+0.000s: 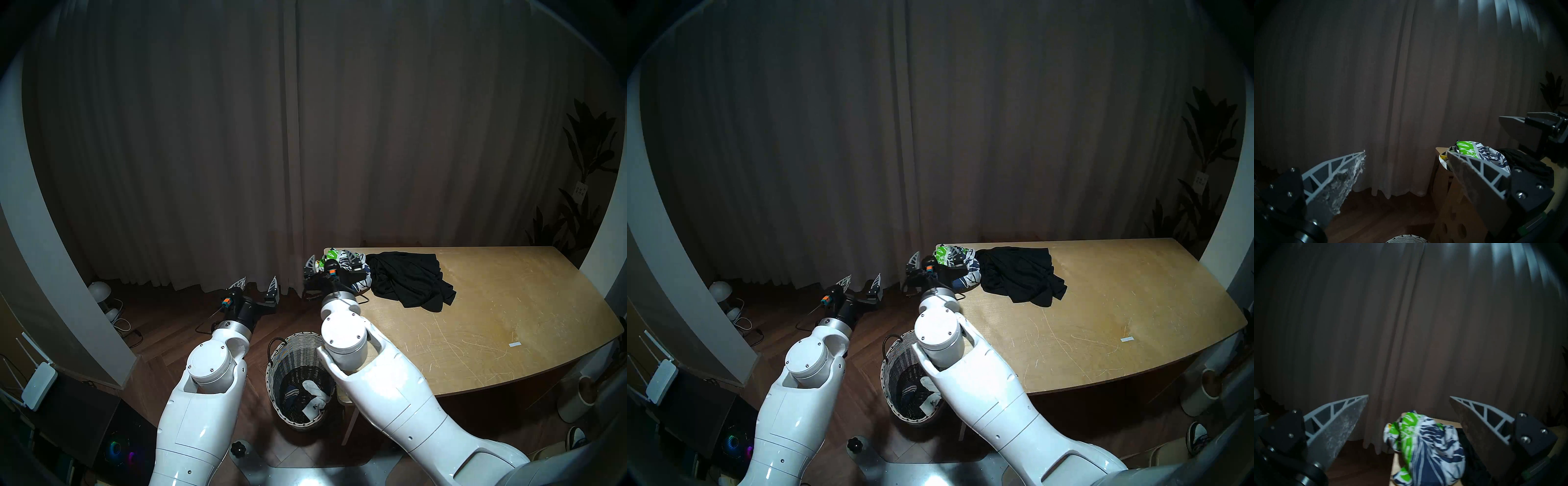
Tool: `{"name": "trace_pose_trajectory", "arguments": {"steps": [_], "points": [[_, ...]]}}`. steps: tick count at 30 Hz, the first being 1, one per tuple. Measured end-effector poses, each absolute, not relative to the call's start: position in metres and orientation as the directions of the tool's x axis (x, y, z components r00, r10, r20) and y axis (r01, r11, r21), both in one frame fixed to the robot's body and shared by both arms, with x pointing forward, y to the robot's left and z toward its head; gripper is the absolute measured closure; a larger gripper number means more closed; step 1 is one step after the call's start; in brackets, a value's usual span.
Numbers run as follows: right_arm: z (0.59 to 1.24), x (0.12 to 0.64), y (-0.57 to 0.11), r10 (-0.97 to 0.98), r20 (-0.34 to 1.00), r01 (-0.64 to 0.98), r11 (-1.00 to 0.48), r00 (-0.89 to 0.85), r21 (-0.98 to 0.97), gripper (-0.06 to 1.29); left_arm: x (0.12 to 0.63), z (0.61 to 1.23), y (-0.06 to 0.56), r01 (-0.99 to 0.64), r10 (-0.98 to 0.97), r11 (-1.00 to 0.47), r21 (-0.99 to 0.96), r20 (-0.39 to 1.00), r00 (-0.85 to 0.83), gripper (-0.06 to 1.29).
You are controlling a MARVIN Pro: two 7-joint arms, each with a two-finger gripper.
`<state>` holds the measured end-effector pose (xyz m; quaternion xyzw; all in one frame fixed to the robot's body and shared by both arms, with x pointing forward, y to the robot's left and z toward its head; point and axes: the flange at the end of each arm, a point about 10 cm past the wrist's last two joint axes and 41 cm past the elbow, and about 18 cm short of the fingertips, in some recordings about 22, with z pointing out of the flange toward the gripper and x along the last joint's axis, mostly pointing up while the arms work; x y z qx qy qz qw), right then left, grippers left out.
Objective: Toss clothes into the laundry hamper
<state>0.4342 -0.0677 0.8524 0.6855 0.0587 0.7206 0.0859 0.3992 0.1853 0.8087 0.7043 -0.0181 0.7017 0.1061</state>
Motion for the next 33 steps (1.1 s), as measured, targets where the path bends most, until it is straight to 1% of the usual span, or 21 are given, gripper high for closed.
{"name": "trace_pose_trajectory", "arguments": {"steps": [8,15,20,33], "points": [[0.834,0.422,-0.137,0.195,0.980,-0.203,-0.959,0.025,0.196,-0.02,0.413,0.821,0.159,-0.256,0.095,-0.962,0.094,0.995,0.009,0.00],[0.806,0.404,-0.199,0.185,0.976,-0.321,-0.923,0.116,0.213,-0.02,0.424,0.821,0.115,-0.347,0.076,-0.933,0.090,0.996,0.055,0.00],[0.787,0.388,-0.227,0.169,0.970,-0.365,-0.904,0.175,0.223,-0.02,0.432,0.817,0.087,-0.388,0.061,-0.916,0.097,0.993,0.104,0.00],[0.766,0.366,-0.263,0.135,0.962,-0.414,-0.882,0.235,0.225,-0.02,0.448,0.806,0.037,-0.466,0.018,-0.877,0.114,0.979,0.205,0.00]]}}
